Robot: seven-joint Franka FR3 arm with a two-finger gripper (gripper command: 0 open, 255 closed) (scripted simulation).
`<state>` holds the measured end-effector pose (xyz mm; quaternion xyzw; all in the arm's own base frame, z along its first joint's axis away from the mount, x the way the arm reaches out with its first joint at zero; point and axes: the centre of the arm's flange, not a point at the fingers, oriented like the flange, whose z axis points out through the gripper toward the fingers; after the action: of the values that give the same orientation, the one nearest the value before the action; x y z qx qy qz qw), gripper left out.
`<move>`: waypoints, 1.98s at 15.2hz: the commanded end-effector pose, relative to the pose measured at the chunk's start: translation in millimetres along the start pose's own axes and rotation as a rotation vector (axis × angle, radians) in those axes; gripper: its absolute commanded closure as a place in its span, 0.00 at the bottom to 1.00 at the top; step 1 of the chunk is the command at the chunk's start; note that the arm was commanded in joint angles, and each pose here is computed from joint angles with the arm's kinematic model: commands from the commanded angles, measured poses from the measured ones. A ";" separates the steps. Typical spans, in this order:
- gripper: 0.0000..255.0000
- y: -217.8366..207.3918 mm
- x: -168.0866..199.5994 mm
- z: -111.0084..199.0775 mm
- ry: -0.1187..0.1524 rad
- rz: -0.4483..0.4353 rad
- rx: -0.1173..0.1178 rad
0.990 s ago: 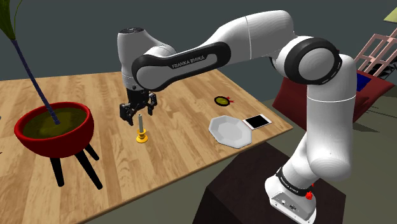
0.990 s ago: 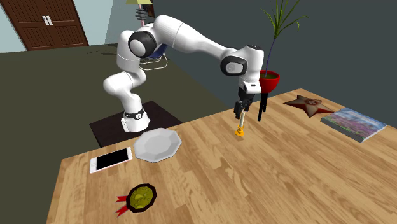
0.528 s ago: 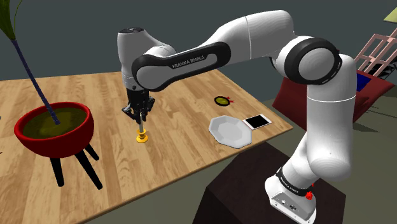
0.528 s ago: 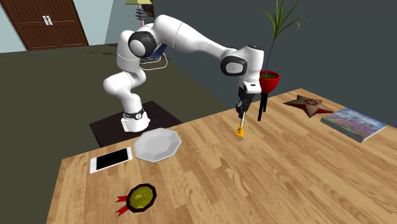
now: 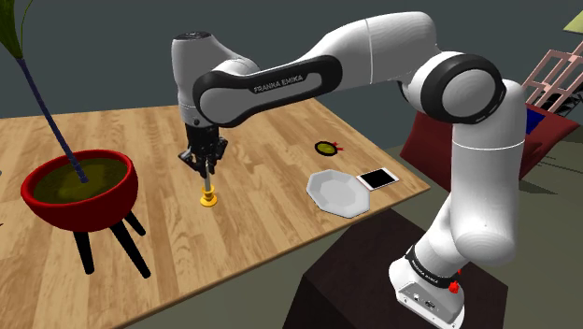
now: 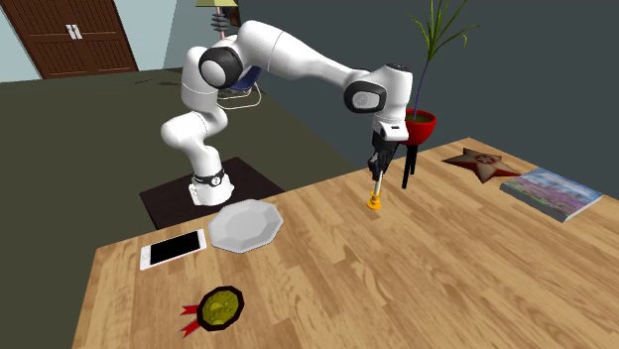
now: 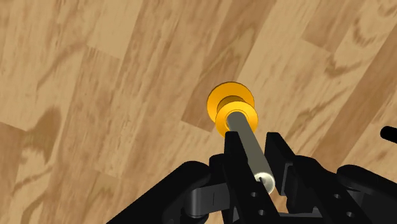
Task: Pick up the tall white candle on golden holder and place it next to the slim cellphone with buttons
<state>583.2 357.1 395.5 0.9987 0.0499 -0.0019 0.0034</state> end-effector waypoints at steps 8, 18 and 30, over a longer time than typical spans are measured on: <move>1.00 -0.8 0.0 -47.8 0.000 0.000 0.000; 1.00 -0.5 -0.2 -100.6 0.000 0.000 0.000; 1.00 -0.1 -0.5 -163.9 0.000 0.000 0.000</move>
<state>582.7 358.2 553.7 0.9987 0.0499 -0.0018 0.0032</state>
